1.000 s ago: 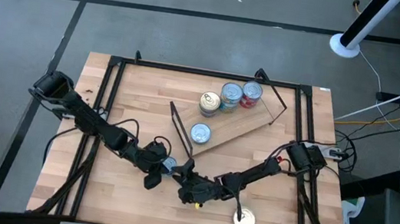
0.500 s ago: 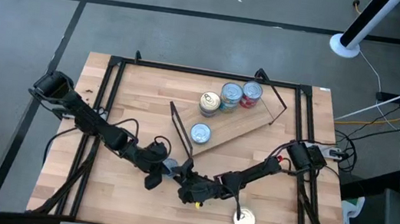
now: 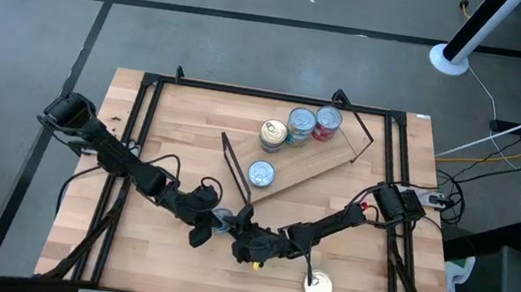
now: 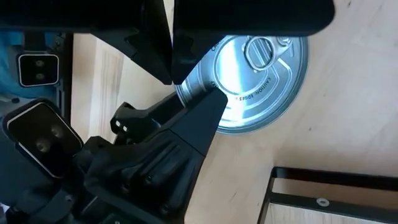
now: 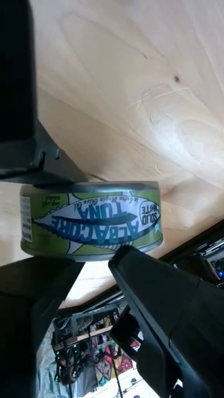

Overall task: Stack canned seafood by type on shelf
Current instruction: Stack the green tuna can on top of the green tuna can on the shelf

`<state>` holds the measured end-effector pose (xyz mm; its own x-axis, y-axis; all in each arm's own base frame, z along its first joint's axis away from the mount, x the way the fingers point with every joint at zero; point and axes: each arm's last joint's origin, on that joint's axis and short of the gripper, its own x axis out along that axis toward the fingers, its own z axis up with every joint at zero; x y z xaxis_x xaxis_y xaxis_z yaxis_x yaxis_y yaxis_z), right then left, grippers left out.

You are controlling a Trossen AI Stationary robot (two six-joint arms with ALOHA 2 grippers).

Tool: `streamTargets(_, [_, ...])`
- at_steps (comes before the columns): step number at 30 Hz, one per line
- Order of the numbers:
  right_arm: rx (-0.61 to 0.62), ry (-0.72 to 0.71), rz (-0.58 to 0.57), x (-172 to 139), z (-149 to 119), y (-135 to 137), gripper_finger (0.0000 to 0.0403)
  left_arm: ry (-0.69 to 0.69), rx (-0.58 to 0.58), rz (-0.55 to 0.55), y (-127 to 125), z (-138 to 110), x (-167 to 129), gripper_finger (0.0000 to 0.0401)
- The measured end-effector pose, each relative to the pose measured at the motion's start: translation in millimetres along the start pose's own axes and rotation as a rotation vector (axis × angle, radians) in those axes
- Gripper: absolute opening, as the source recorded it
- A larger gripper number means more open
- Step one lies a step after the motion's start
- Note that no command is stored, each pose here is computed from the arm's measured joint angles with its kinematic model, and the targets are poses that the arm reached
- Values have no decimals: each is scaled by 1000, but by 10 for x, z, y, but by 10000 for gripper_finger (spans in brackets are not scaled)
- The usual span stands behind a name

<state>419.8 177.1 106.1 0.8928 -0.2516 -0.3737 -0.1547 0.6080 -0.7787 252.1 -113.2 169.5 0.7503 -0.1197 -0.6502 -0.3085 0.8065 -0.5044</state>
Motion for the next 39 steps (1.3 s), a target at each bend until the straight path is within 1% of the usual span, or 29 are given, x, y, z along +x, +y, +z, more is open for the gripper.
streamTargets(1, [0, 0, 0, -1, 1, 1, 137, 0, -3, 0, 0, 0, 0, 4])
streamTargets(4, [-1, -6, 7, -3, 4, 5, 134, -2, -44, -1, -2, 2, 0, 25])
streamTargets(7, [-4, -12, 12, -18, 18, 23, 135, -1, -78, 0, 0, 1, 0, 61])
streamTargets(9, [-7, -14, 14, -38, 34, 34, 145, 3, -77, -6, -3, 2, -4, 87])
streamTargets(12, [-29, -13, 32, -109, 75, 52, 157, 48, -34, -57, -21, 13, -38, 117])
streamTargets(15, [-42, -19, 46, -194, 134, 50, 151, 97, -15, -131, -54, 33, -96, 132])
streamTargets(19, [-52, -38, 54, -322, 233, 37, 140, 112, -42, -167, -77, 53, -152, 136])
streamTargets(26, [-93, -38, 58, -595, 390, 49, 146, 111, -45, -177, -84, 64, -179, 128])
streamTargets(31, [-162, 1, 47, -890, 497, 37, 144, 115, -82, -174, -84, 64, -179, 128])
streamTargets(36, [-226, 48, -1, -1216, 584, -6, 144, 116, -112, -173, -85, 65, -179, 128])
streamTargets(39, [-212, 66, 9, -1396, 601, -38, 144, 113, -113, -174, -86, 67, -179, 127])
